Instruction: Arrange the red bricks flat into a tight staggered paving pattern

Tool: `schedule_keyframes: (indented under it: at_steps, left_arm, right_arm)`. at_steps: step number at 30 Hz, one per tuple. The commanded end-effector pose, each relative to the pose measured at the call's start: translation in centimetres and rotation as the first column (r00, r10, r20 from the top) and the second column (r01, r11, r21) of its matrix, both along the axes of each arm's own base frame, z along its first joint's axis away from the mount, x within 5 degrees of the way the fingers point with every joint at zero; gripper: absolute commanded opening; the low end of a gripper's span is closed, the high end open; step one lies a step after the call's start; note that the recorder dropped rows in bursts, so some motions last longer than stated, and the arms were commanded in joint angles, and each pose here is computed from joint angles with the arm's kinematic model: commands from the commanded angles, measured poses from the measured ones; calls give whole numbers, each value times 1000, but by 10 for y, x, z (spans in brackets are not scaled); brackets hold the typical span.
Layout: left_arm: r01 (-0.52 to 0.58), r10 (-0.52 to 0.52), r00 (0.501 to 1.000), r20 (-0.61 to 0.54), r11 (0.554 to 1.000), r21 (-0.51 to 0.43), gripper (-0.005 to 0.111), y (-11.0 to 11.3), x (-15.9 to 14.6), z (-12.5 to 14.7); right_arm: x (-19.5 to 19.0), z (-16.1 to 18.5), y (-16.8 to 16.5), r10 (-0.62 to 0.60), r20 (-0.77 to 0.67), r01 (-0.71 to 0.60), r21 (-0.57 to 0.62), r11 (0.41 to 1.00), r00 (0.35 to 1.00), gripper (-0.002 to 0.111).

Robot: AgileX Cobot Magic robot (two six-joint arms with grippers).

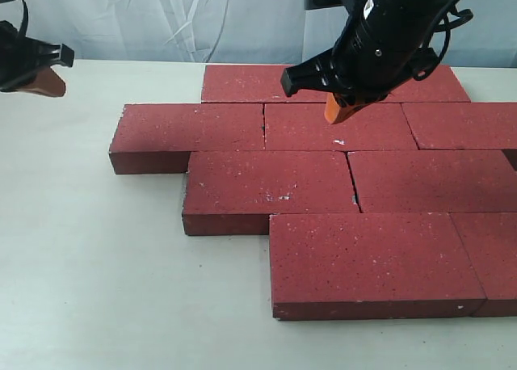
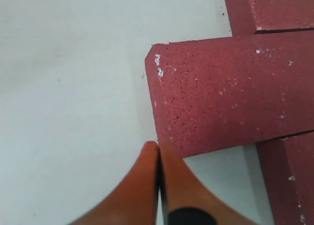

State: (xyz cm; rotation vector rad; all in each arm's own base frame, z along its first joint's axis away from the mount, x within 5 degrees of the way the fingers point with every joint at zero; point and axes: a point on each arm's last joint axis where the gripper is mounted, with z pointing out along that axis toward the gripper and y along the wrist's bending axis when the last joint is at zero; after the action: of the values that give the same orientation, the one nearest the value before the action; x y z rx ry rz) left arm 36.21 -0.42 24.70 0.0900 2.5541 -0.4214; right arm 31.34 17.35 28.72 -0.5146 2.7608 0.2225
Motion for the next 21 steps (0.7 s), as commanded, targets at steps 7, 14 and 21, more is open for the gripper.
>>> schedule_keyframes:
  at_steps: [7,14,21]
  left_arm:
    - [-37,32,986,166,999,23,0,-6,-48,45]
    - [14,-50,962,268,991,134,0,-31,-84,77]
    - [-61,-26,921,388,976,210,0,-33,-128,102]
  right_arm:
    - [0,1,1,-5,-3,5,26,1000,1000,-1]
    - [0,1,0,-3,-10,3,16,1000,1000,-1]
    - [-3,5,-2,-9,-13,9,11,1000,1000,-1]
